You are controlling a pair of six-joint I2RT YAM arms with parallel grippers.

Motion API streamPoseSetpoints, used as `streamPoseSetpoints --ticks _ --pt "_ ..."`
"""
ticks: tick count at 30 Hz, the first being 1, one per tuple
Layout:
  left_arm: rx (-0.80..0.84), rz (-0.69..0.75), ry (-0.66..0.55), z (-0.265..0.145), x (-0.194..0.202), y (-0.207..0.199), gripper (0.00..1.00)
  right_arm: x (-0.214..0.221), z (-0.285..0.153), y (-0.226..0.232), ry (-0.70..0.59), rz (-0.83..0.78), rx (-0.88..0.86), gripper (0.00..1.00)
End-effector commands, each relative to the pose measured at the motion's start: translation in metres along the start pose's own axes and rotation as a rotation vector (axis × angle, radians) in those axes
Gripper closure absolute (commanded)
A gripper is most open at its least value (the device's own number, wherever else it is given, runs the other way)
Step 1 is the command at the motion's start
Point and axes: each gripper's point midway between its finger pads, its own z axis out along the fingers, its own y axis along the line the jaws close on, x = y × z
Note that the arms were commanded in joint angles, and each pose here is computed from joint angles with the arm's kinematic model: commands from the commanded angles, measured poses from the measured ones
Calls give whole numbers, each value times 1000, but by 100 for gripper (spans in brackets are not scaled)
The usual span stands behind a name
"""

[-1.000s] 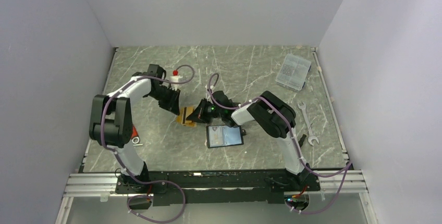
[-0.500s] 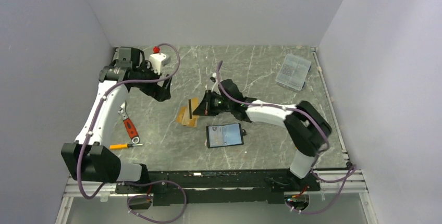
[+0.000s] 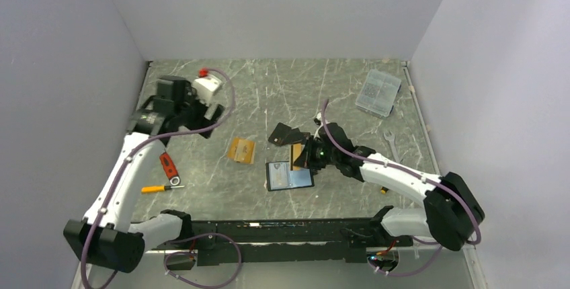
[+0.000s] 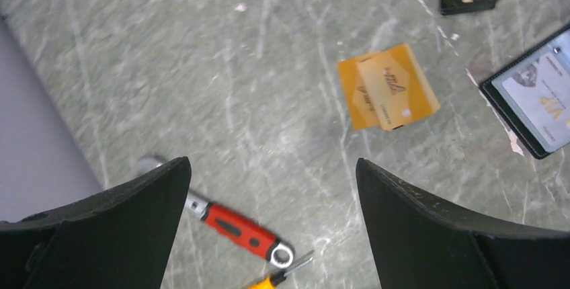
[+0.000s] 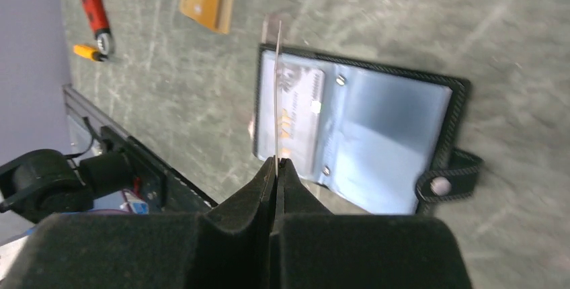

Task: Put the credit cards into the card holder
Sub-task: Insert the credit card into the card holder.

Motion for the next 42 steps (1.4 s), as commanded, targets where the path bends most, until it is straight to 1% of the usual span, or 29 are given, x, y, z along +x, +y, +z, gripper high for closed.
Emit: streamPoseSetpoints --ticks 1,2,3,5,7,10,12,16,19,23,26,31,32,36,42 --pt "29 139 -41 21 -5 -43 1 8 -18 -29 -15 -19 131 100" --pt "56 157 -55 20 -9 -55 1 10 -21 -38 -20 -15 173 100" --pt "95 145 -30 25 -8 -65 1 13 -25 -45 -22 -9 205 100" --pt "196 138 63 36 4 -89 1 17 -31 -58 -33 4 249 100" --pt "242 135 127 50 14 -108 1 20 -36 -70 -50 11 297 100" --pt "324 100 143 66 21 -141 1 22 -40 -83 -58 11 354 100" --pt "370 84 170 76 27 -159 1 24 -40 -90 -58 17 369 100" --pt "518 24 219 88 43 -199 1 21 -36 -93 -62 25 357 100" --pt "590 18 295 97 67 -226 1 20 -30 -87 -60 27 325 100" --pt "617 29 328 108 86 -247 1 22 -23 -78 -54 39 258 100" --pt "619 33 318 116 92 -253 2 21 -25 -74 -67 52 240 100" --pt "560 64 304 130 95 -252 20 24 -34 -75 -81 67 238 100" --pt "549 67 299 132 95 -252 21 26 -35 -75 -79 70 234 100" --pt "479 117 292 143 91 -249 21 36 -33 -78 -55 99 226 100" --pt "417 179 292 158 86 -247 20 61 -23 -80 -10 145 204 100"
